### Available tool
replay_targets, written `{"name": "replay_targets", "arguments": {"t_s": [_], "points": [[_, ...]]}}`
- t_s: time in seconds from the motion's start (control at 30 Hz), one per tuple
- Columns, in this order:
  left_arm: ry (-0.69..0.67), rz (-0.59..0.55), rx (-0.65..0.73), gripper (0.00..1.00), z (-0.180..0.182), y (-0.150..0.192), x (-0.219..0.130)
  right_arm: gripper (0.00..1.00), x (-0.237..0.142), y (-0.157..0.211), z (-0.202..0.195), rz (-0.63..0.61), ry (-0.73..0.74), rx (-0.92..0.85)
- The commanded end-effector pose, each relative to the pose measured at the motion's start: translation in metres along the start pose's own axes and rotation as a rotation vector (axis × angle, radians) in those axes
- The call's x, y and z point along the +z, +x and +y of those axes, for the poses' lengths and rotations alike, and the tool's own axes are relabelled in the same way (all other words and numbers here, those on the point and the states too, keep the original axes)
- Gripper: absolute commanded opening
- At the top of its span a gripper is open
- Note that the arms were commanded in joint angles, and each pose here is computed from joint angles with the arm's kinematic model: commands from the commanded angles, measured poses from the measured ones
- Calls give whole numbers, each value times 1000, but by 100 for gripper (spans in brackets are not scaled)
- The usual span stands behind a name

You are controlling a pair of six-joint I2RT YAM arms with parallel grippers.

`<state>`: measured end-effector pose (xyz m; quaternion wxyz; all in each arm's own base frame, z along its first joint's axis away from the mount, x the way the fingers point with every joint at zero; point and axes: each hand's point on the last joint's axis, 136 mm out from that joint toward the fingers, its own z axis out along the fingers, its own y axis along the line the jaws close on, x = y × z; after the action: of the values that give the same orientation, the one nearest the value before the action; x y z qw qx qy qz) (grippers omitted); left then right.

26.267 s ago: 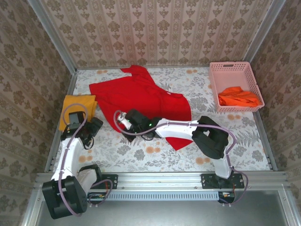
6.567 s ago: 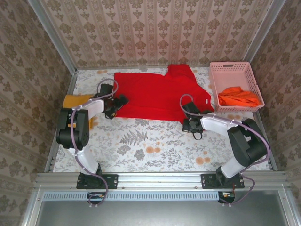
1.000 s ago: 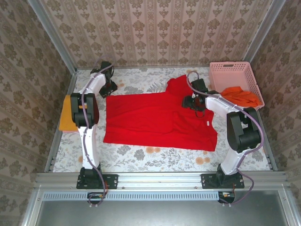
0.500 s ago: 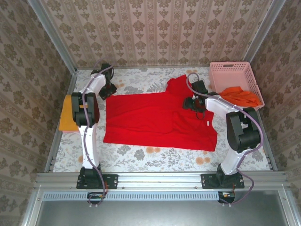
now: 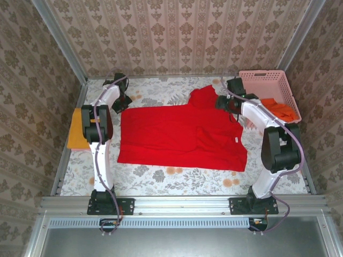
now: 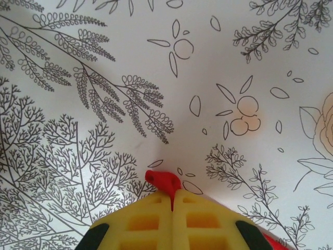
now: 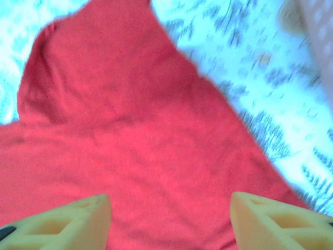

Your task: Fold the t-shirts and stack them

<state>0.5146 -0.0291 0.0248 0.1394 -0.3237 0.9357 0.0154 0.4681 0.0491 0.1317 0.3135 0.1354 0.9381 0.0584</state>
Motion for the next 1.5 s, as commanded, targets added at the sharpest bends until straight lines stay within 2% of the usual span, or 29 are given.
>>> {"name": "replay_targets", "arguments": {"t_s": [0.0,0.1,0.13,0.17,0.2,0.5,0.77,1.03,1.13,1.27,1.47], "points": [[8,51,-5,0,4,13,17,60,24,-27,-13,-4,63,2],[20,55,-3,0,2,15,16,54,50,-40,-2,26,58,-43],[20,56,-4,0,3,15,17,49,57,-44,3,31,54,-68],[23,57,-4,0,3,16,17,38,64,-44,5,51,70,-99],[25,58,-2,0,2,17,17,35,69,-47,6,60,91,-123],[43,67,-8,0,3,23,20,41,128,-39,8,180,142,-161],[78,75,-20,0,-4,23,21,40,144,-43,8,227,173,-106],[103,74,-26,0,-9,21,16,38,160,-22,9,281,171,-53],[110,72,-24,0,-11,20,14,29,161,-21,9,285,176,-48],[116,66,-25,0,-12,17,13,0,157,-28,12,262,169,-49],[165,37,-34,0,-16,12,1,0,129,-56,20,185,157,-59]]}}
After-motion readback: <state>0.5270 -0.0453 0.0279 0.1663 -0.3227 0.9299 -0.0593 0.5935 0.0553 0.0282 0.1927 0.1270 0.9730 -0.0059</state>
